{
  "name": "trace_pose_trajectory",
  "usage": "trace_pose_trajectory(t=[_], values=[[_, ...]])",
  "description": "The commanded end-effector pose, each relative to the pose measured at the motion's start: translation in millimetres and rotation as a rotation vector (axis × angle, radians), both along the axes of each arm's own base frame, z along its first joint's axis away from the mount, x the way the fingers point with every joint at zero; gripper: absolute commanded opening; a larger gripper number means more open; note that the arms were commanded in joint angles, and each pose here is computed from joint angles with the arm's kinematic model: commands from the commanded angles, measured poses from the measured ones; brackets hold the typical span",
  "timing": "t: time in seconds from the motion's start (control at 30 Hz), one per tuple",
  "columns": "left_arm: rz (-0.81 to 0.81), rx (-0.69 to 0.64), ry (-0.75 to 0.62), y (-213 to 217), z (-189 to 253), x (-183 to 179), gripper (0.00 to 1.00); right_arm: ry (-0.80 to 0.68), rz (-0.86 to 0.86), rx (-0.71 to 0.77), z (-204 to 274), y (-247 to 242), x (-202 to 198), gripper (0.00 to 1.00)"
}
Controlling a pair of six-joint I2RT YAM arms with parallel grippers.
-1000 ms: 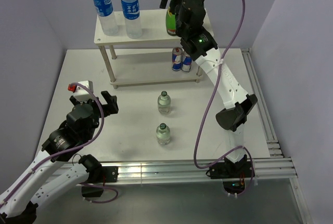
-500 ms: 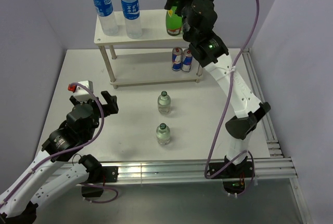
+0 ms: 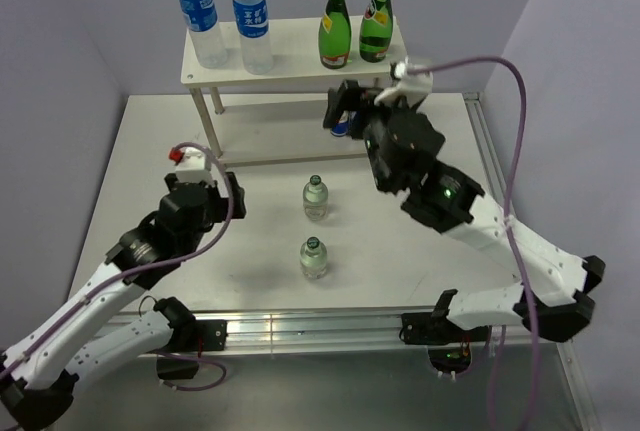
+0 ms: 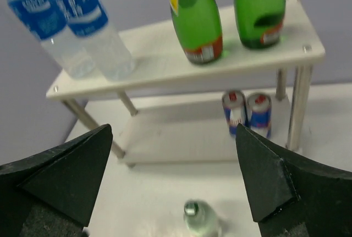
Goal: Place and organize the beverage onto the shelf
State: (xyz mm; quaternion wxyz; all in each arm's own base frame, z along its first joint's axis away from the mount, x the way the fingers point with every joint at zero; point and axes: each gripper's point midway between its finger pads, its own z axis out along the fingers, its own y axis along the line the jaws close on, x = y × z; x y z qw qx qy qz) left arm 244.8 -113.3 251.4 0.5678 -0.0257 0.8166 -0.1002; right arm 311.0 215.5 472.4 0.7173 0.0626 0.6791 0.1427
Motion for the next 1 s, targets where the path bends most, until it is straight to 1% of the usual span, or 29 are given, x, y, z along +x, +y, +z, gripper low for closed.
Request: trace_pose_trajectory(t=[0.0,0.03,0.07,0.1,0.13,0.2,0.23,0.27,0.33,0.37,0.4,0.47,0.53,0.63,0.7,0.73,0.8,0.83,0.87,0.9,0.93,0.97], values=[[-0.132,-0.075,-0.025,-40.4,24.2,-3.6,0.90,0.037,-0.025,0.124,-22.6,-25.3,-35.9,1.00],[-0.137,-0.082,-0.029,-46.3,26.7,-6.2,0.90,0.061,0.008,0.156,-33.6,-20.3,-46.5,1.00],[-0.088,-0.084,-0.041,-45.5,29.6,-5.6,0.91,0.090,0.010,0.148,-48.8,-23.5,-53.2,1.00],[-0.140,-0.076,-0.032,-65.6,29.4,-16.1,0.91,0.113,0.030,0.142,-68.6,-27.3,-62.8,1.00],[-0.146,-0.070,-0.030,-72.3,29.0,-20.4,0.91,0.131,0.059,0.161,-78.8,-23.0,-70.7,1.00],[-0.173,-0.084,-0.033,-92.9,30.4,-32.8,0.91,0.176,0.074,0.133,-105.6,-27.2,-80.7,1.00],[-0.178,-0.095,-0.039,-97.8,32.2,-36.7,0.91,0.196,0.079,0.143,-112.9,-27.0,-84.2,1.00],[-0.219,-0.112,-0.040,-110.3,32.7,-49.0,0.91,0.230,0.078,0.100,-127.3,-30.1,-89.7,1.00],[-0.220,-0.125,-0.065,-118.2,34.6,-57.3,0.92,0.264,0.066,0.080,-145.5,-37.5,-96.5,1.00],[-0.262,-0.136,-0.063,-129.5,31.2,-72.4,0.92,0.274,0.077,0.077,-151.4,-37.5,-101.6,1.00],[-0.236,-0.120,-0.084,-130.0,28.5,-74.9,0.92,0.284,0.081,0.074,-160.2,-41.2,-105.5,1.00],[-0.266,-0.136,-0.084,-142.5,22.2,-94.1,0.93,0.300,0.090,0.080,-170.1,-45.6,-111.3,1.00],[-0.253,-0.121,-0.083,-147.2,11.2,-100.8,0.93,0.306,0.100,0.090,-178.1,-51.7,-115.6,1.00],[-0.258,-0.174,-0.068,-158.1,5.1,-110.9,0.93,0.319,0.105,0.084,-186.8,-58.6,-119.5,1.00],[-0.278,-0.171,-0.059,-163.8,-5.2,-118.8,0.93,0.325,0.102,0.083,-190.0,-62.2,-121.1,1.00],[-0.270,-0.190,-0.052,-165.8,-8.4,-121.0,0.93,0.329,0.098,0.078,-192.8,-65.0,-122.0,1.00],[-0.291,-0.150,-0.028,-170.8,-27.2,-130.4,0.93,0.332,0.099,0.083,-196.1,-69.4,-123.8,1.00],[-0.285,-0.155,-0.012,-172.9,-34.8,-132.7,0.93,0.335,0.099,0.088,-198.1,-70.8,-124.7,1.00],[-0.290,-0.112,-0.002,-174.8,-49.5,-136.5,0.94,0.334,0.098,0.089,-200.5,-73.8,-125.4,1.00],[-0.289,-0.099,0.002,-175.9,-57.1,-138.9,0.95,0.334,0.099,0.095,-201.1,-74.7,-126.1,1.00],[-0.280,-0.114,0.017,-178.1,-64.1,-141.7,0.96,0.335,0.097,0.094,-202.3,-76.5,-126.5,1.00],[-0.285,-0.081,0.024,-179.4,-78.5,-145.5,0.97,0.335,0.097,0.095,-203.4,-77.6,-127.0,1.00]])
